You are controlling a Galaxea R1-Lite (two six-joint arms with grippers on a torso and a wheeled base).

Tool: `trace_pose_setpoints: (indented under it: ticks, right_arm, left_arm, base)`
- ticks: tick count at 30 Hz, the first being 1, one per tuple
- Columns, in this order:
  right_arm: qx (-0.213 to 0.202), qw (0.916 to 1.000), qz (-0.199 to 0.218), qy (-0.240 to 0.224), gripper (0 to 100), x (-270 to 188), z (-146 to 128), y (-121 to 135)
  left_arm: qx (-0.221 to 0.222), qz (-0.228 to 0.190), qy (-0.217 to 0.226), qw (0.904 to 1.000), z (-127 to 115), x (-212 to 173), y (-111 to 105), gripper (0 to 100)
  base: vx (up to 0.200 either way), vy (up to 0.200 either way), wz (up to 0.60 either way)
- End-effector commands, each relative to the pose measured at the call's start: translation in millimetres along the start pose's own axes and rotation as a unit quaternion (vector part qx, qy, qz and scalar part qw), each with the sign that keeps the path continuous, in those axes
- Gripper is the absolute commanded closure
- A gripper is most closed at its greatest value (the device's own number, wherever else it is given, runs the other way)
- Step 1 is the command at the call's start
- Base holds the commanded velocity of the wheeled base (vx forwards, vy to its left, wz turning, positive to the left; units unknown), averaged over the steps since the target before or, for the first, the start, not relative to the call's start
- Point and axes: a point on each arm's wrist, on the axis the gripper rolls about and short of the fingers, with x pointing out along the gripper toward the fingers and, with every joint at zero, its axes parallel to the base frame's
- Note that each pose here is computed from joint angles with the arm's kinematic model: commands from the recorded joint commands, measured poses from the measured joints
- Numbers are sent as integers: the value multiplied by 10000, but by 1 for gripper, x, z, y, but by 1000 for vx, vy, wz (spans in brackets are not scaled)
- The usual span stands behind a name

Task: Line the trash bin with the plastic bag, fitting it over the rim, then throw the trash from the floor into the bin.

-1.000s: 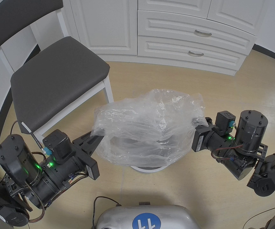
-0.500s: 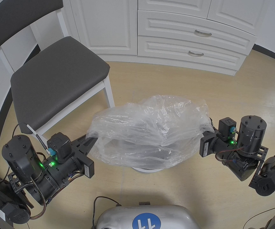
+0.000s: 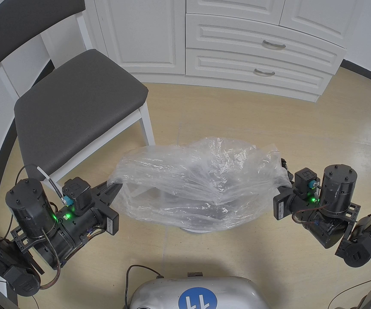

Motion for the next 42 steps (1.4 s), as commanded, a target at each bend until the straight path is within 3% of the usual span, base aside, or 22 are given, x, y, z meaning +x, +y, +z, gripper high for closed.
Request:
trace_pose_setpoints:
  ticks: [1,20,34,42]
  right_arm:
    - [-176,9997,-128,136,100,2,-10,-6]
    - [-1001,9928,-661,-15,100,13,-41,-29]
    - [-1249,9889,-800,88,100,13,-50,-37]
    - [-1228,9893,-783,18,100,12,-47,-36]
  left_arm:
    - [68,99,111,9999,-5,4,5,100]
    - [240,409,412,9980,-19,11,20,100]
    - [370,549,511,9965,-23,10,29,100]
    - [350,395,415,9977,-21,12,28,100]
  base:
    - [0,0,0]
    - [0,0,0]
    - [0,0,0]
    - [0,0,0]
